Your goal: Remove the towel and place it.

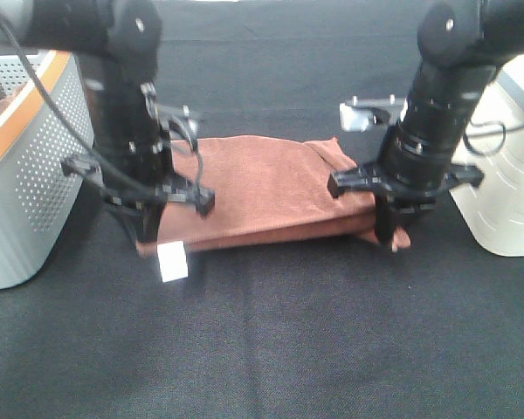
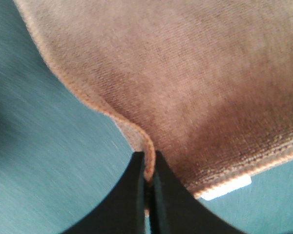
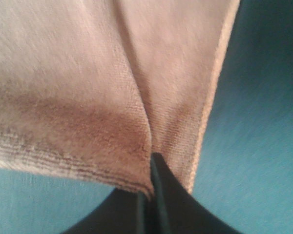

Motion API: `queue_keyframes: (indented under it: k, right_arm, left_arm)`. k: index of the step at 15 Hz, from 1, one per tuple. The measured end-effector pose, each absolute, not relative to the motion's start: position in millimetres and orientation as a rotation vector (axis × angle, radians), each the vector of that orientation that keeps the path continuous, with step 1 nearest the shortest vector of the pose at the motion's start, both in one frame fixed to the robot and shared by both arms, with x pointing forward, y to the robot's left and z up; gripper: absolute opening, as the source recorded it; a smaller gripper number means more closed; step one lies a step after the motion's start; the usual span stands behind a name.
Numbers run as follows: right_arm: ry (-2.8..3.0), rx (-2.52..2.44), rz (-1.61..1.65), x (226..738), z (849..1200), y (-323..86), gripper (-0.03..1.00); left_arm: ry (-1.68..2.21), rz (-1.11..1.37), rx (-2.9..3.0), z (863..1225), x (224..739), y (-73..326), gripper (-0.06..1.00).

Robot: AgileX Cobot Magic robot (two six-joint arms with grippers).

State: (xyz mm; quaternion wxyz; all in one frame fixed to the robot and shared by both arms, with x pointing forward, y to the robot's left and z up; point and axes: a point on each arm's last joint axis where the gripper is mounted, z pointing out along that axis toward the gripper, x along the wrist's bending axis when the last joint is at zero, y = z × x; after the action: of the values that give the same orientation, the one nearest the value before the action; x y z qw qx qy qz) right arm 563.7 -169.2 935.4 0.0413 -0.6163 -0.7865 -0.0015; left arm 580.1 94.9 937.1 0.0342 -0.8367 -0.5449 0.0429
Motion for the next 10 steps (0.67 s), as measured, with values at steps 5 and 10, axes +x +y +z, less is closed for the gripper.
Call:
queue_keyframes:
  k: [5, 10]
  right_arm:
    - [-2.322, -1.828, 0.119, 550, 932, -171, 0.49]
    - [-2.246, -1.740, 0.170, 539, 938, -169, 0.70]
  left_arm:
    - [-1.671, 0.179, -2.490, 923, 566, 99, 0.31]
    - [-1.714, 0.261, -2.491, 928, 561, 95, 0.87]
